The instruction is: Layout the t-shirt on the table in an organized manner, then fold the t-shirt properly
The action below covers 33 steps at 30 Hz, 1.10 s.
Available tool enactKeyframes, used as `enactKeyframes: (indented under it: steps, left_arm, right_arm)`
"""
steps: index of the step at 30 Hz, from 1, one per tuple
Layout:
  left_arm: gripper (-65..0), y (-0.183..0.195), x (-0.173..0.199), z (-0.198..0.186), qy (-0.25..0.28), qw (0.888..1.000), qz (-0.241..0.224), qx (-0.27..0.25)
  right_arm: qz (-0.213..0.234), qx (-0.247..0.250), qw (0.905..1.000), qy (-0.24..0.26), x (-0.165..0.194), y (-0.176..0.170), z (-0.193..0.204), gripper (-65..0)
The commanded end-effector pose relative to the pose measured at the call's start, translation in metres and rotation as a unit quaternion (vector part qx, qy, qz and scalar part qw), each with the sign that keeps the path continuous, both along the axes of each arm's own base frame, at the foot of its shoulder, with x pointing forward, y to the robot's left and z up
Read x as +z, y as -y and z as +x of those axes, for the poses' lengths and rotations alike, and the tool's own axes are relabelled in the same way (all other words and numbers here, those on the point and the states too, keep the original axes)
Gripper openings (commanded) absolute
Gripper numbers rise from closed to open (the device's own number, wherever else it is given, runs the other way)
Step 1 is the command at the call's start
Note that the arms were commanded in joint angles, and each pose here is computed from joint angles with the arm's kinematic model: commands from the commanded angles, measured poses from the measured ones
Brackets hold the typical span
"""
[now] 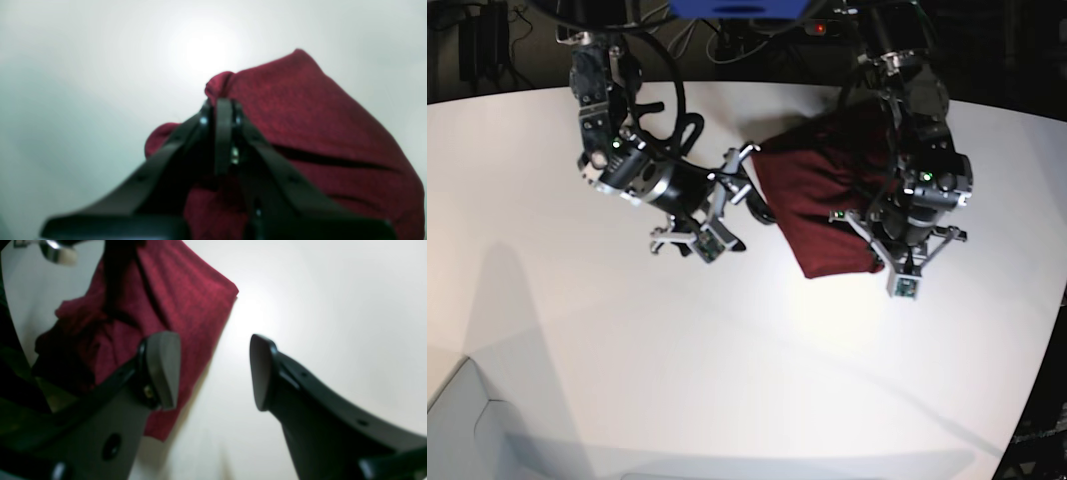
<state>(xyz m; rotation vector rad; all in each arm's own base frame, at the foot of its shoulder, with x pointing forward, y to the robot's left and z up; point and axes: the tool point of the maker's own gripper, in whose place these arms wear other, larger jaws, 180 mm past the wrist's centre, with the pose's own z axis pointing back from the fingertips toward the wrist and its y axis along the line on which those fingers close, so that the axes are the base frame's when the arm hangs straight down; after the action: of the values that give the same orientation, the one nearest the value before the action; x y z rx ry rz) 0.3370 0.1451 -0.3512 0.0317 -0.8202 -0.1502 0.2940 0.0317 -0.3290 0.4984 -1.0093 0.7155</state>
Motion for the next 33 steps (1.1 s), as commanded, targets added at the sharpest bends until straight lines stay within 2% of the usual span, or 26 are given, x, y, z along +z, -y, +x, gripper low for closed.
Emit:
enactKeyframes:
  steps: [1,5,7,12,14,18,20,23,26,29,33]
  left_arm:
    - [-64.9,0.002,0.013,0.01,0.027,1.0,-0.003,-0.002]
    - [-64.4,0.002,0.007,0.008,0.015,1.0,-0.004,-0.002]
    - [-61.4,0.0,0.006,0.008,0.014,1.0,-0.001,-0.002]
    - [-39.6,-0.005,0.005,0.002,0.012,1.0,0.005,-0.001]
    - [-33.0,-0.008,0.013,0.0,0.023,1.0,0.009,0.002]
    - [-32.1,-0.022,0.033,-0.01,0.05,0.998,0.005,0.038]
    - [-32.1,-0.041,0.038,-0.025,0.055,0.996,0.014,0.068]
    - [-32.1,-0.065,0.027,-0.057,0.03,0.994,0.031,0.101]
    - [-32.1,-0.071,-0.004,-0.097,-0.028,0.993,0.035,0.109]
    - [-32.1,-0.069,-0.027,-0.126,-0.061,0.991,0.003,0.116]
    - [-32.1,-0.07,-0.038,-0.145,-0.059,0.984,-0.082,0.149]
  right_arm:
    - [0.021,0.005,0.9995,0.022,0.016,-0.006,0.003,-31.0]
    - [0.024,0.005,0.9996,0.011,0.011,-0.009,-0.004,-31.0]
    - [0.024,0.005,0.9996,0.012,0.011,-0.009,-0.003,-31.0]
    - [0.022,0.003,0.9996,0.015,0.012,-0.006,-0.001,-31.0]
    - [0.021,0.003,0.9996,0.016,0.012,-0.005,0.0,-31.0]
    - [0.021,0.003,0.9997,0.013,0.01,-0.005,-0.001,-31.0]
    - [0.021,0.003,0.9997,0.013,0.011,-0.005,-0.002,-31.0]
    - [0.021,0.003,0.9997,0.012,0.01,-0.005,-0.003,-31.0]
    - [0.021,0.003,0.9997,0.011,0.009,-0.006,-0.003,-31.0]
    - [0.02,0.004,0.9997,0.011,0.009,-0.005,-0.003,-31.0]
    - [0.014,0.007,0.9998,0.011,0.007,-0.003,-0.004,-31.0]
